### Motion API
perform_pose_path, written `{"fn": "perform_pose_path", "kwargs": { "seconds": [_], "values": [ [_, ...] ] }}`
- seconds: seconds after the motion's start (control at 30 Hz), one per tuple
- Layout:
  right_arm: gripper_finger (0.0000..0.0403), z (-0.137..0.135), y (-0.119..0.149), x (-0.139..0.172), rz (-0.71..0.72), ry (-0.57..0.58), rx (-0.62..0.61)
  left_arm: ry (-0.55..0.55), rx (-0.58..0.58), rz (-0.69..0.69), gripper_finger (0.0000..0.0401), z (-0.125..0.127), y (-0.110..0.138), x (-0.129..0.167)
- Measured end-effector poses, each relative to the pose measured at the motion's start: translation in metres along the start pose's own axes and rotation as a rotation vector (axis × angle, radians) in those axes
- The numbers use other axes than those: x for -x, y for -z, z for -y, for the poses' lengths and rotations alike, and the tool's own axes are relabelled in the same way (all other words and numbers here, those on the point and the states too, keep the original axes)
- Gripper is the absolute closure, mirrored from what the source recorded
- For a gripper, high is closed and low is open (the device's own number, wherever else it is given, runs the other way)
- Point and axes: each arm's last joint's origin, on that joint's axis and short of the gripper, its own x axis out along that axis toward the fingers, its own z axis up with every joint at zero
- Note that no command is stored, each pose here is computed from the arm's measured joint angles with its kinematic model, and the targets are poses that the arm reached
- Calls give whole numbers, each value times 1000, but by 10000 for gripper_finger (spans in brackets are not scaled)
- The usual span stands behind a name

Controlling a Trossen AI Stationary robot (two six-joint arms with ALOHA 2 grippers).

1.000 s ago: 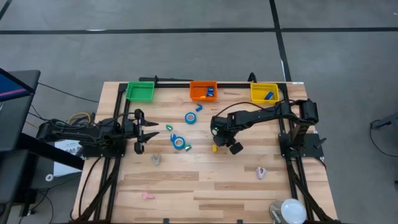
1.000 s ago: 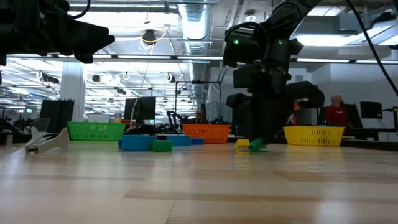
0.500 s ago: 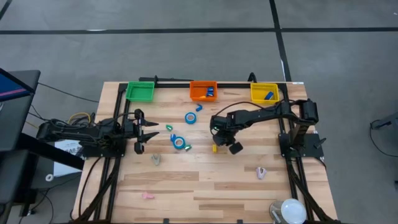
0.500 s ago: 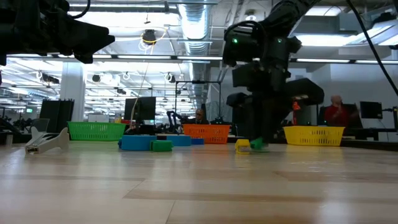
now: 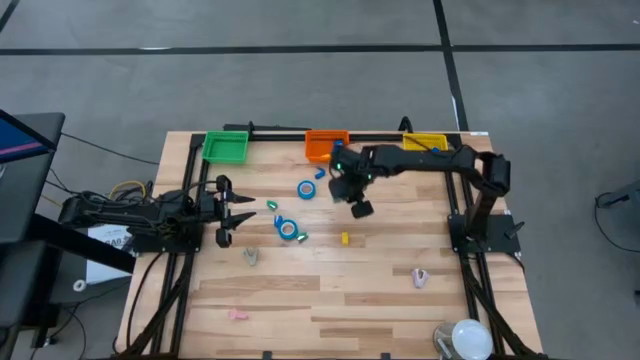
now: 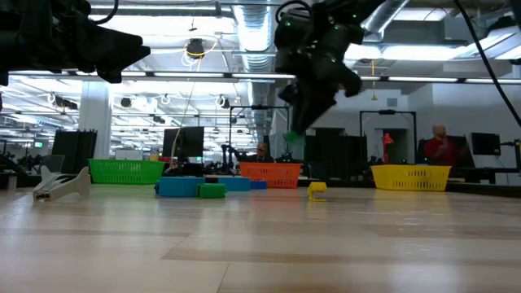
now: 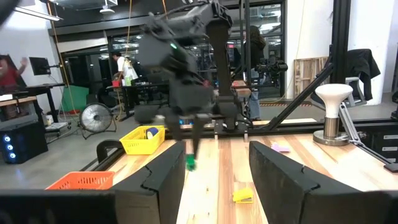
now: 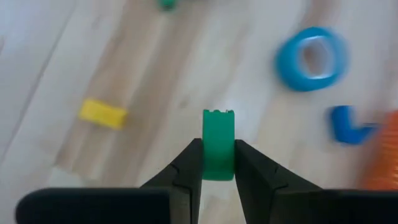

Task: Pick and place Stapler, Stapler remover, tape
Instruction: Put the green stapler into the orange bin

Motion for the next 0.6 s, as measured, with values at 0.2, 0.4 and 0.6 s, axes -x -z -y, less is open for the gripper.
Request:
{"fn": "perform_pose_path", "kwargs": {
  "seconds": [0.2, 0.4, 0.6],
  "values": [
    [333, 40, 4, 27, 65, 102, -68, 0, 0, 0, 233, 0, 0, 0],
    [333, 80, 22, 50, 116, 215, -150, 0, 0, 0, 233, 0, 0, 0],
    [333, 109, 43, 64, 154, 315, -217, 0, 0, -1, 233, 0, 0, 0]
  ]
}}
